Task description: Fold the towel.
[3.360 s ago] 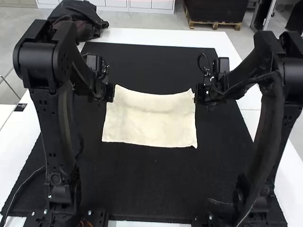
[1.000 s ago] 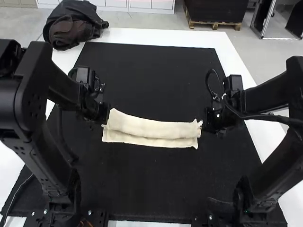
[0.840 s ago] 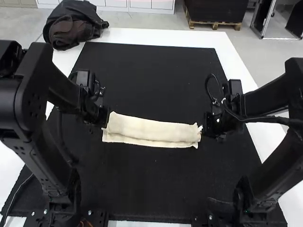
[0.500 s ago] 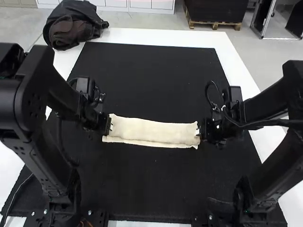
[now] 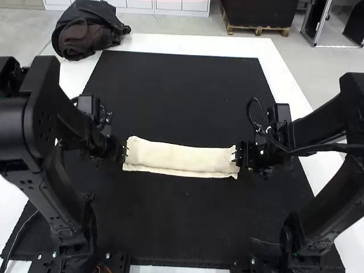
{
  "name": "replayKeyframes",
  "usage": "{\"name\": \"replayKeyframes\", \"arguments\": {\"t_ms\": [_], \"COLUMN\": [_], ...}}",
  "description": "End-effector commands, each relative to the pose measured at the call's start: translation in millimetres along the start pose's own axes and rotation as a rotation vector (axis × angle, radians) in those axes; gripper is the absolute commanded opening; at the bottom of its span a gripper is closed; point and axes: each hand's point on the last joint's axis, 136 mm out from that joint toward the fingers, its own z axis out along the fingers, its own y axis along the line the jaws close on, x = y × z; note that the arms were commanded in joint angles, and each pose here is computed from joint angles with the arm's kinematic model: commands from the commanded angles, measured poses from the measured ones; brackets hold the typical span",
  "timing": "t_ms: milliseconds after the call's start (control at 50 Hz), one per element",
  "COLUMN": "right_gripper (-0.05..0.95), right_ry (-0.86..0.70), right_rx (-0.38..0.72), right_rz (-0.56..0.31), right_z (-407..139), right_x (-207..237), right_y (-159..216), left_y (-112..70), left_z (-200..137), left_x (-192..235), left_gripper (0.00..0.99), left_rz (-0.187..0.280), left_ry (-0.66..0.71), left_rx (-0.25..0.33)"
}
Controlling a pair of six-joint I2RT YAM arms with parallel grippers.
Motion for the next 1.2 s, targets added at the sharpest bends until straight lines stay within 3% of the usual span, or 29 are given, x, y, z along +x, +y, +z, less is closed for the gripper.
{"name": "replayKeyframes", "arguments": {"t_ms": [0, 520, 1180], "right_gripper": [0.91, 0.91, 0.9], "right_ry": [-0.05, -0.05, -0.01], "right_rx": [0.0, -0.034, -0.053], "right_rz": [-0.021, -0.034, -0.059], "right_z": [-6, 9, 35], "right_x": [-20, -24, -17], "right_y": [3, 20, 24], "left_y": [-1.9, -7.6, -6.8], "left_z": [-8, -23, -34], "left_x": [-16, -36, -49], "left_gripper": [0.972, 0.972, 0.97], "left_rz": [0.003, -0.025, -0.063], "left_ry": [-0.06, -0.14, -0.19], "left_rx": [0.038, 0.067, 0.056]}}
